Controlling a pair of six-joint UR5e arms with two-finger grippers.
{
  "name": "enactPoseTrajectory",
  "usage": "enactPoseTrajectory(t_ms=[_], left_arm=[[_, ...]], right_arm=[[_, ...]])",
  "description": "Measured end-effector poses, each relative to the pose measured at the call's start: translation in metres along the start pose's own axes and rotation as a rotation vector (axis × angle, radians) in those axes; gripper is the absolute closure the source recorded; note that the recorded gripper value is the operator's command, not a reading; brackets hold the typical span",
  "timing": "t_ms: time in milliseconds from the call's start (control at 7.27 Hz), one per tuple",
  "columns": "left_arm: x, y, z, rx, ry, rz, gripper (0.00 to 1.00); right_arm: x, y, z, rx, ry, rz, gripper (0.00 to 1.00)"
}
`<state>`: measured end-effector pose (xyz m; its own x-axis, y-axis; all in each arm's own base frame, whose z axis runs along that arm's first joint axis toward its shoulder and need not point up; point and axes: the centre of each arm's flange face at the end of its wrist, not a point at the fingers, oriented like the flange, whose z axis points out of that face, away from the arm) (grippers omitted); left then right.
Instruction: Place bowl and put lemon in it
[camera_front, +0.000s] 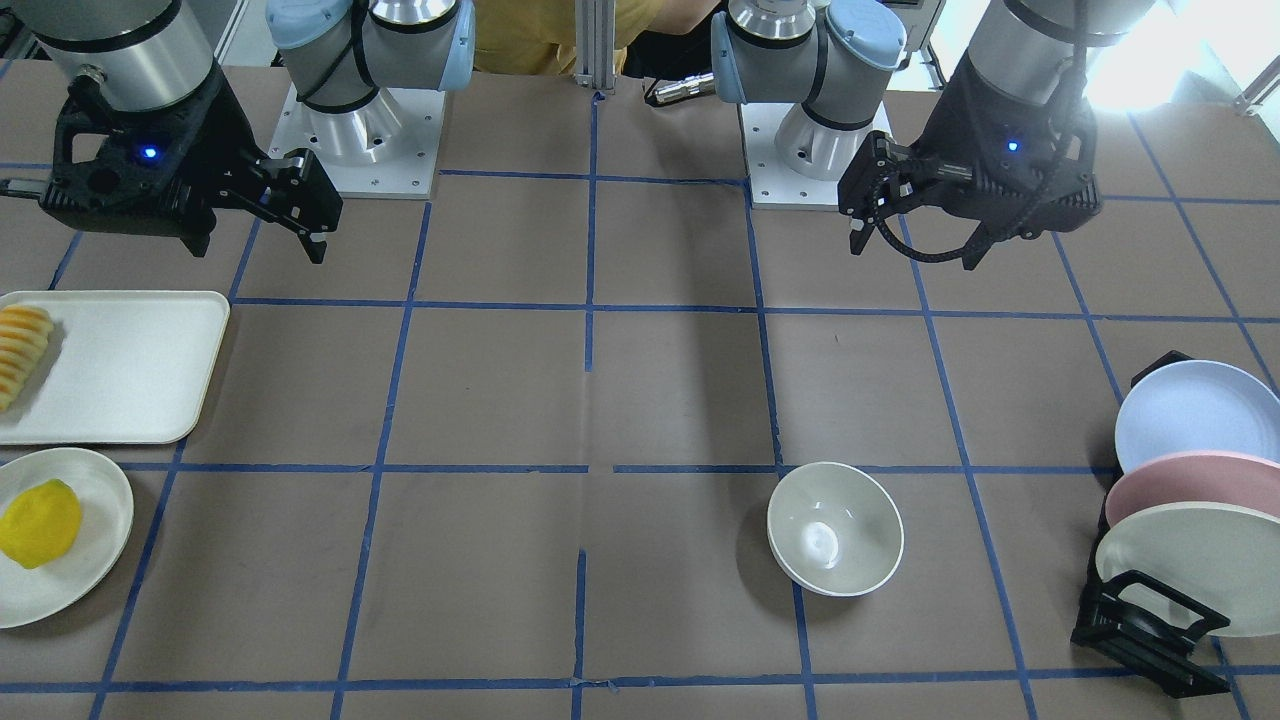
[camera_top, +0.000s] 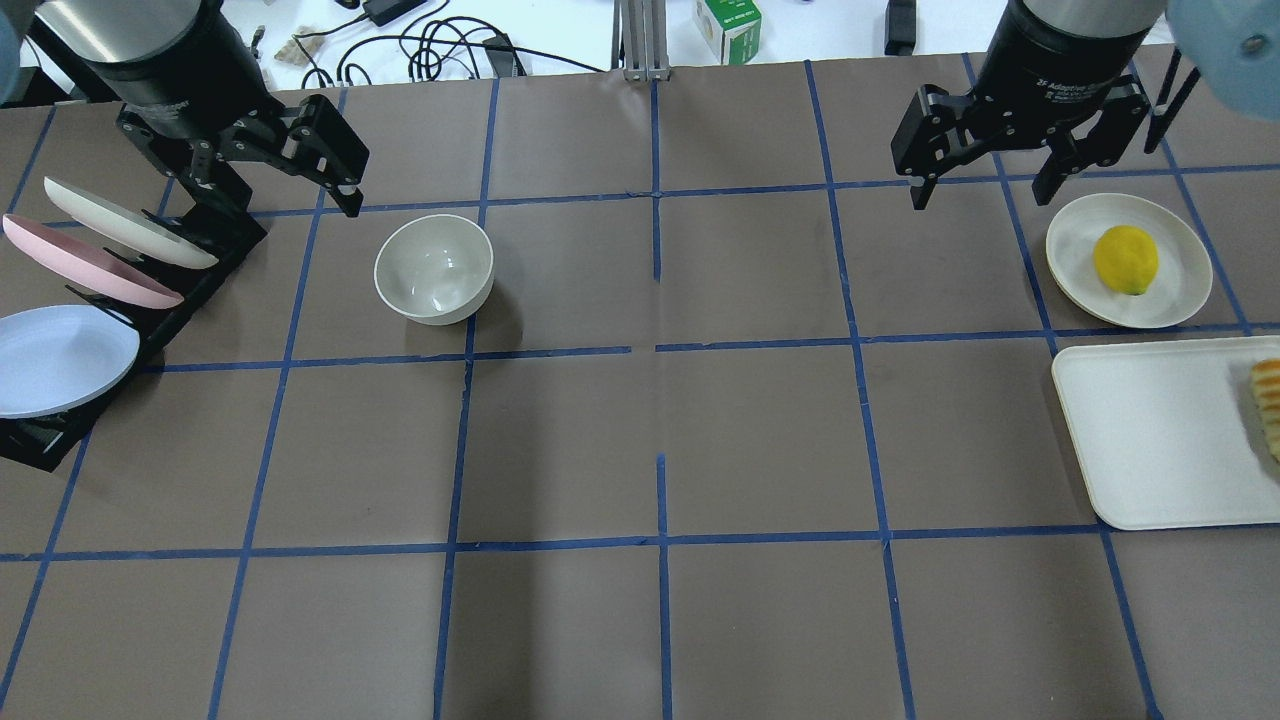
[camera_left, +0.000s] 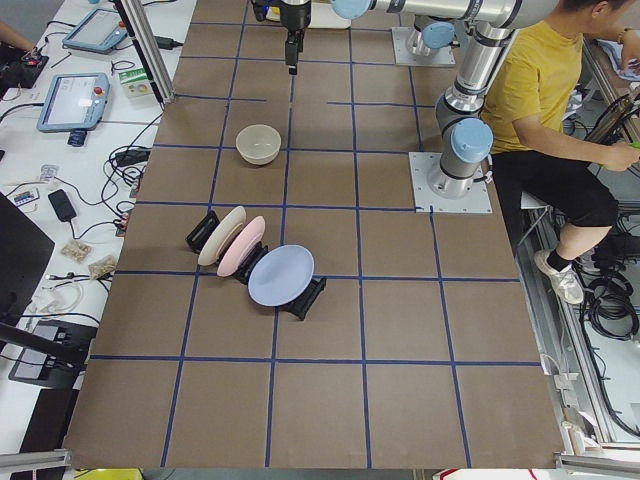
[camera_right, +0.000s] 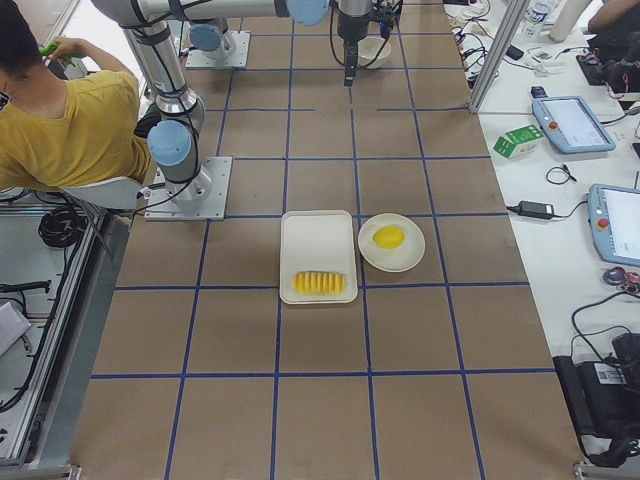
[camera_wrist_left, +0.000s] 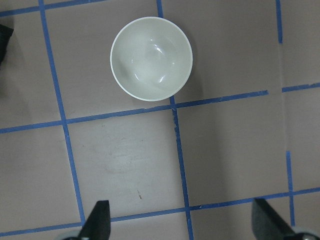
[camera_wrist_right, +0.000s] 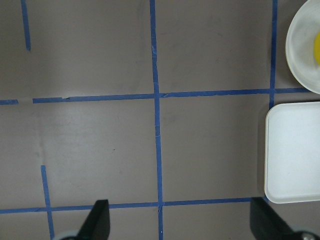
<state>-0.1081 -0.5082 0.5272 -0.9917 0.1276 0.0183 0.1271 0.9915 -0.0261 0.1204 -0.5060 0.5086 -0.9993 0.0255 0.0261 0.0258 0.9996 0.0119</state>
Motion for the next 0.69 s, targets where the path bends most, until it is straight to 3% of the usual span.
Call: enactPoseTrajectory(t_ms=[688], left_arm=[[-0.0009, 0.0002, -0.0001, 0.0, 0.0, -0.002, 0.0]], right_arm=[[0.004, -0.0046, 0.0037, -0.002, 0.005, 0.005, 0.0]])
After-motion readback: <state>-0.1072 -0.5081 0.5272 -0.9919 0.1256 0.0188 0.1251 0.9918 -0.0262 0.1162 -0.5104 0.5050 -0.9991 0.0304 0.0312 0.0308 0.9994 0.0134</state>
